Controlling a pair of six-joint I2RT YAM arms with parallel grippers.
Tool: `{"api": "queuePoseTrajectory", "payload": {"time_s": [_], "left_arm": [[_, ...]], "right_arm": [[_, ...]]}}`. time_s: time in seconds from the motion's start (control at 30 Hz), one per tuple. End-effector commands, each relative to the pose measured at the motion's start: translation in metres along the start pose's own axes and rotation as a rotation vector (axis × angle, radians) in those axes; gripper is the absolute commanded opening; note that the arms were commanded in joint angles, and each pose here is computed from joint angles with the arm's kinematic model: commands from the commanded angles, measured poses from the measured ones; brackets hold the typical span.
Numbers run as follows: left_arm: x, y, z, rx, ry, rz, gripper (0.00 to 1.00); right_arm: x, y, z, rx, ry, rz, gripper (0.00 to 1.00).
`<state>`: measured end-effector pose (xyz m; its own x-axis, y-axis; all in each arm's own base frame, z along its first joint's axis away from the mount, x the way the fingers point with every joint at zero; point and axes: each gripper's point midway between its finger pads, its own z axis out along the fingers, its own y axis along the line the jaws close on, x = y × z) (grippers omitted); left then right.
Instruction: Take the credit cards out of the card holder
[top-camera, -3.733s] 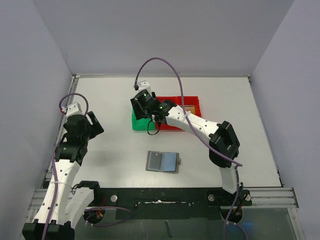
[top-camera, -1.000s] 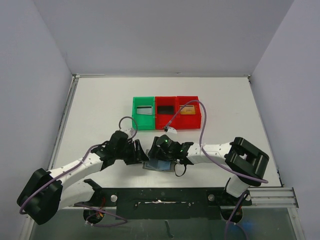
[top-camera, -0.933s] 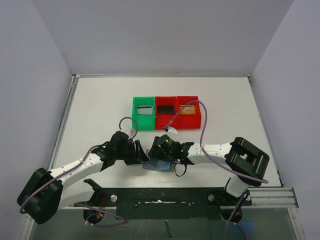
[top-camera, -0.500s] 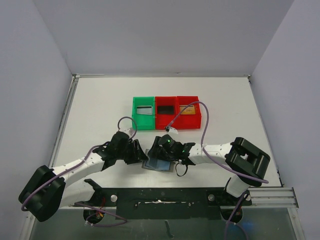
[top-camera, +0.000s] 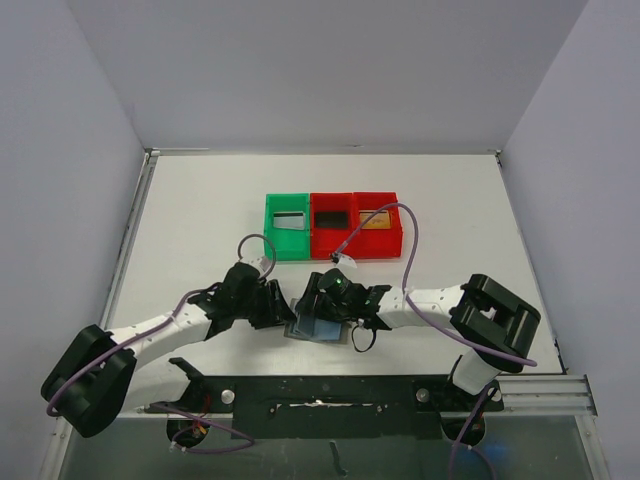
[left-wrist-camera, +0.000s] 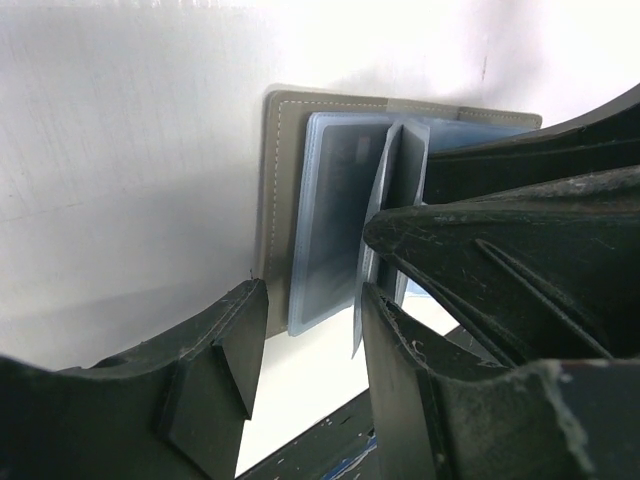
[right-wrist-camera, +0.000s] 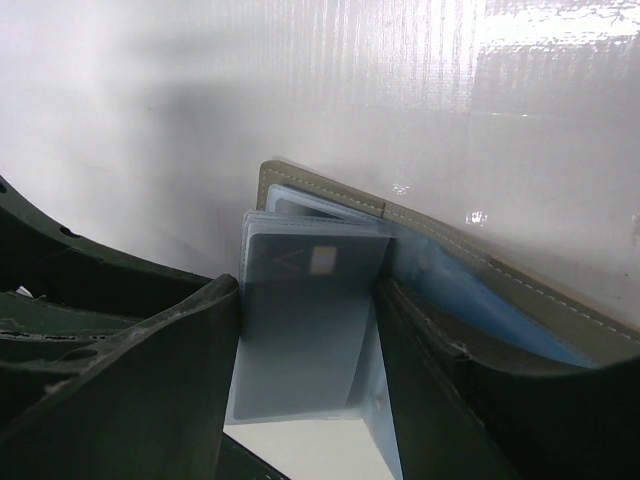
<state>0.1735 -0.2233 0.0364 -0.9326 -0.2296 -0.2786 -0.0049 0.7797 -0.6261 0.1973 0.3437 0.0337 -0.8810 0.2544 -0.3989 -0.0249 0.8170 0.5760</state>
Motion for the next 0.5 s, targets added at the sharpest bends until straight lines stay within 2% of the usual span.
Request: {"api": "queuePoseTrajectory", "payload": {"time_s": [0.0, 0.3, 0.47], "left_arm": [[-0.009, -0.019, 0.002, 0.06, -0.019, 0.058, 0.41], [-0.012, -0.016, 0.001, 0.022, -0.02, 0.074, 0.42], [-0.019, -0.006, -0.004, -0.054, -0.055, 0.071, 0.46]], "right_arm": [[0.021, -0.025, 0.002, 0.066, 0.073, -0.012, 0.56], [0.017, -0.022, -0.001, 0.057, 0.063, -0.011, 0.6], [0.015, -0.022, -0.004, 0.046, 0.048, 0.009, 0.54]]}}
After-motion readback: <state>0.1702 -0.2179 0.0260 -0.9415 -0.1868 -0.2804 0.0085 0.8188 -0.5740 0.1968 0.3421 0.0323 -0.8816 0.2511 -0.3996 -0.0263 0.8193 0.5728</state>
